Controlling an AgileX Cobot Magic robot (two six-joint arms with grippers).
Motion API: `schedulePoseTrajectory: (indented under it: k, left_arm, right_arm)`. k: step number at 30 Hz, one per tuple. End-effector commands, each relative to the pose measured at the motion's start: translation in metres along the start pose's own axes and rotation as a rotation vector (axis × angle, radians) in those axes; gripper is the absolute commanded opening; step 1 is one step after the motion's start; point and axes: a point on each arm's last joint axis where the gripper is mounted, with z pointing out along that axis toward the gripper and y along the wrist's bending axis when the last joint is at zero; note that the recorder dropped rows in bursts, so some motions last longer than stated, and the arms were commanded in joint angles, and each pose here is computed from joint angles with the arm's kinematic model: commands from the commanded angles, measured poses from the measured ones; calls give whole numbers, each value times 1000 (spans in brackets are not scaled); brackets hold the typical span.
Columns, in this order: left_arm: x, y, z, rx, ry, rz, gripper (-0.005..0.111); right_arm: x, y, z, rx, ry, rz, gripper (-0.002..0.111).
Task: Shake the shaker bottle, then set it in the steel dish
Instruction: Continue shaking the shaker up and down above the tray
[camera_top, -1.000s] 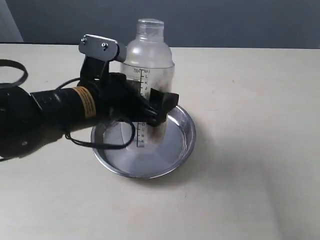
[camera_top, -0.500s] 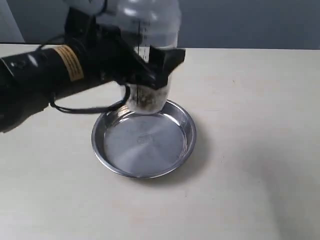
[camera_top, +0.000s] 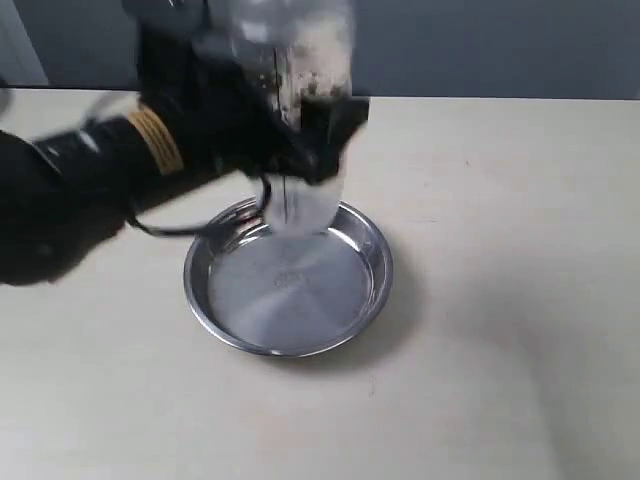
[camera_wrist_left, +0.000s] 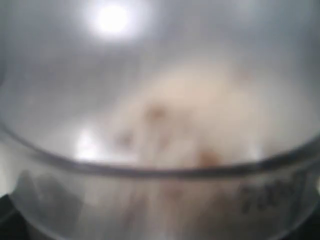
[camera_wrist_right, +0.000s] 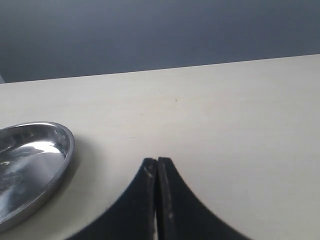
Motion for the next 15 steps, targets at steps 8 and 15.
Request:
schedulePoseTrajectory:
  k: [8,15]
  left_arm:
    - [39,7,4,-47,226,-37,0]
    - [-30,-8,-23,34,-72,86,0]
  right_arm:
    - [0,0,0,-2,-10,-7,-1]
    - [0,0,0,-2,-10,-7,-1]
